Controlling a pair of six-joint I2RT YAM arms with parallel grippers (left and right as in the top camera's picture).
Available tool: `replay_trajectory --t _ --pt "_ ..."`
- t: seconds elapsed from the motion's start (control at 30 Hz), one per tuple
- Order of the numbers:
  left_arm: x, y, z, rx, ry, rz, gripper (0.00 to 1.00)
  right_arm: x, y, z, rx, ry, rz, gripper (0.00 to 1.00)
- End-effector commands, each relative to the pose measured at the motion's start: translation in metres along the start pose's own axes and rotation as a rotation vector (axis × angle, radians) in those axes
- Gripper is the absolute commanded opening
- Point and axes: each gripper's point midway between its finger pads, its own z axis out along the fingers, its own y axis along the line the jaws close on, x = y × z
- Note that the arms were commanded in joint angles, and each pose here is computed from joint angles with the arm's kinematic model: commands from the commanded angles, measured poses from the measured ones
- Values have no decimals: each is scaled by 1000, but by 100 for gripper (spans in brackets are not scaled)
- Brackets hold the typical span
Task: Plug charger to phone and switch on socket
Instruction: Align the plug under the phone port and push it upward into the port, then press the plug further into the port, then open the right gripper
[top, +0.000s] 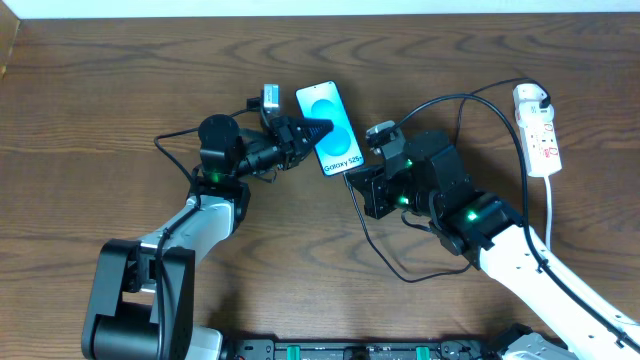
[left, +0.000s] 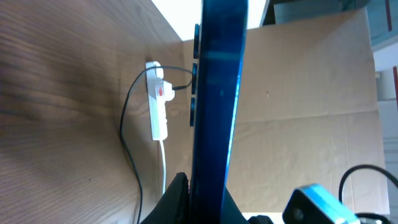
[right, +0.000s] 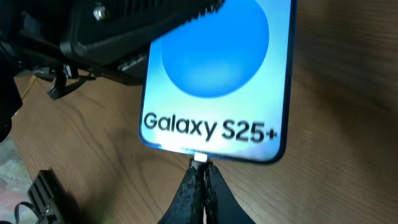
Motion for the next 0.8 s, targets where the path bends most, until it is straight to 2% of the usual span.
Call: replay_trajectory --t 0.0,0.07,0.27,0.53,0.67,0.77 --pt "7 -22 4 52 67 70 8 4 -4 3 17 15 -17 5" --pt "7 -22 4 52 66 84 7 7 0 0 2 28 -14 11" --pt "6 -21 4 50 59 87 7 17 5 -23 13 52 -6 43" --pt "4 -21 4 48 52 86 7 37 10 -12 169 77 -110 43" --pt "5 -21 4 49 53 87 7 30 -1 -10 317 7 -111 36" --pt "6 -21 4 51 60 86 7 25 -7 -10 361 -27 -86 32"
